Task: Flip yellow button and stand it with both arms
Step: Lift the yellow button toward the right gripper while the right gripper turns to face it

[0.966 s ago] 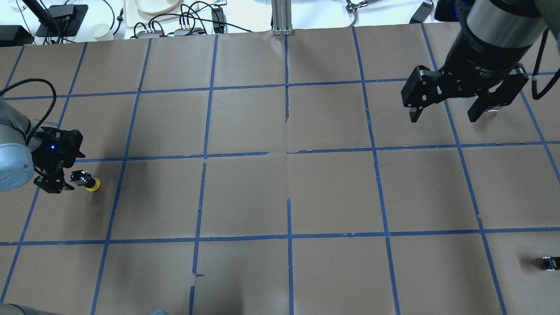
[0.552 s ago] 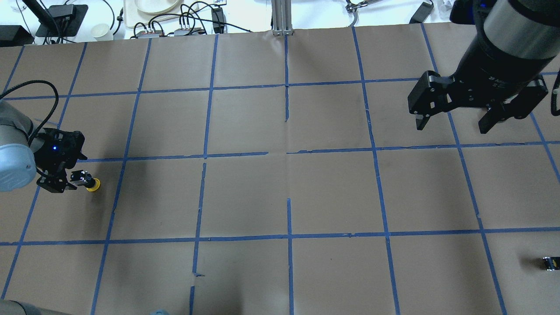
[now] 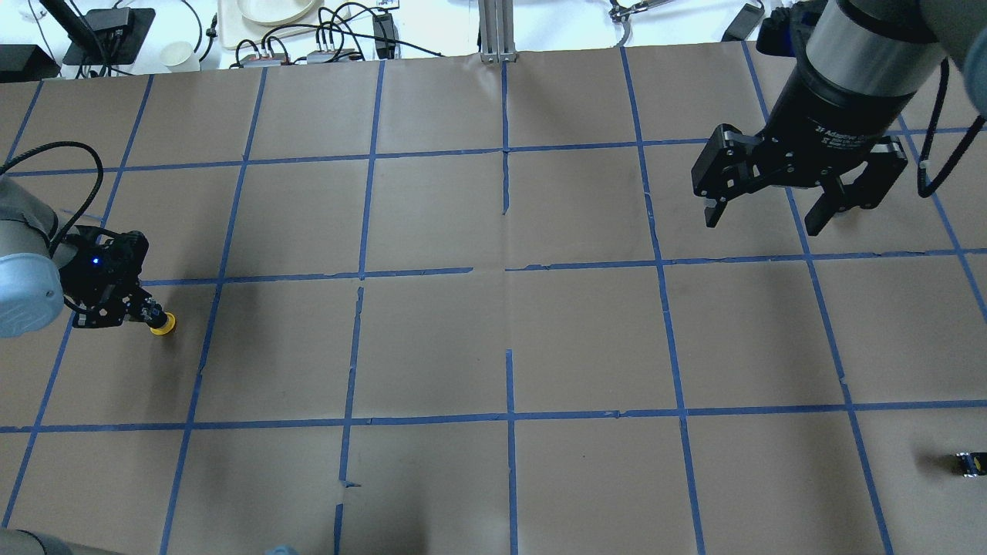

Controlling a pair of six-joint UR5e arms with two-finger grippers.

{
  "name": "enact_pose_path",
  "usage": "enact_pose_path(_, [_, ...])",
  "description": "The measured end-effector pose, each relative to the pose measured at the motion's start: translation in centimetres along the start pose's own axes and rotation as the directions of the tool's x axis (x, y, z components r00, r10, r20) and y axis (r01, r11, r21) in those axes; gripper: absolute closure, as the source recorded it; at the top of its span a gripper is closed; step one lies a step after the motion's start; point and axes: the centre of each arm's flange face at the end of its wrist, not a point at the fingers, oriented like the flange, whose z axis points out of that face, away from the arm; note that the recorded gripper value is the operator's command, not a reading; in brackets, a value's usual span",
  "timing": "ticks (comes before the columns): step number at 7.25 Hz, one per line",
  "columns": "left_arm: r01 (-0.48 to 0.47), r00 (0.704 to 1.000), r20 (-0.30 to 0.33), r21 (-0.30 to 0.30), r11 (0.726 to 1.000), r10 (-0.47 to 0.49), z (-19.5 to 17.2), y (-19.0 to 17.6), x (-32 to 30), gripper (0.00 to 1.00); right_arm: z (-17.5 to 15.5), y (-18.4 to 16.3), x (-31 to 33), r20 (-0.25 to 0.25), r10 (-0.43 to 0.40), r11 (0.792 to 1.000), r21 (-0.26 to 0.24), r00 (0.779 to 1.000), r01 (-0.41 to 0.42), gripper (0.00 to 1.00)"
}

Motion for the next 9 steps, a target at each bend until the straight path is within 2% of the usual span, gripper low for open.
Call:
enact_pose_path(1, [0.001, 1.000, 0.017, 0.012, 1.000, -0.001, -0.3, -0.1, -0.1, 0.99, 0.2, -0.1, 0.0, 0.002, 0.000, 1.000, -0.004, 1.000, 0.000, 0.00])
enact_pose_path(3, [-0.002, 0.995, 0.099, 0.114, 0.993, -0.010, -2.2, -1.8, -0.5, 0.99, 1.2, -0.3, 0.4, -0.001, 0.014, 1.000, -0.010, 1.000, -0.014, 0.00])
enact_pose_path(4, [-0.001, 0.991, 0.130, 0.202, 0.979, -0.026, -3.3, -3.2, -0.4, 0.99, 1.4, -0.4, 0.6, 0.000, 0.019, 1.000, -0.005, 1.000, -0.019, 0.00])
enact_pose_path(5, [0.001, 0.987, 0.150, 0.317, 0.948, -0.051, -3.9, -5.1, -0.5, 0.99, 1.6, -0.5, 0.7, 0.001, 0.021, 1.000, -0.006, 1.000, -0.021, 0.00])
enact_pose_path(6, [0.001, 0.983, 0.165, 0.442, 0.897, -0.083, -4.3, -7.9, -1.3, 0.99, 1.8, -0.6, 0.7, 0.004, 0.023, 1.000, -0.014, 1.000, -0.022, 0.00])
enact_pose_path(7, [0.015, 0.980, 0.158, 0.559, 0.829, -0.124, -4.8, -11.7, -2.3, 0.99, 2.0, -0.7, 0.7, 0.008, 0.026, 1.000, -0.016, 1.000, -0.026, 0.00])
enact_pose_path(8, [0.030, 0.979, 0.131, 0.671, 0.741, -0.157, -5.5, -16.7, -3.3, 0.99, 2.1, -1.0, 0.8, 0.011, 0.066, 0.998, -0.015, 0.998, -0.066, 0.00])
enact_pose_path(9, [0.035, 0.981, 0.096, 0.768, 0.640, -0.169, -6.2, -21.6, -3.9, 0.99, 2.2, -1.4, 0.8, 0.013, 0.172, 0.985, -0.019, 0.985, -0.172, 0.00])
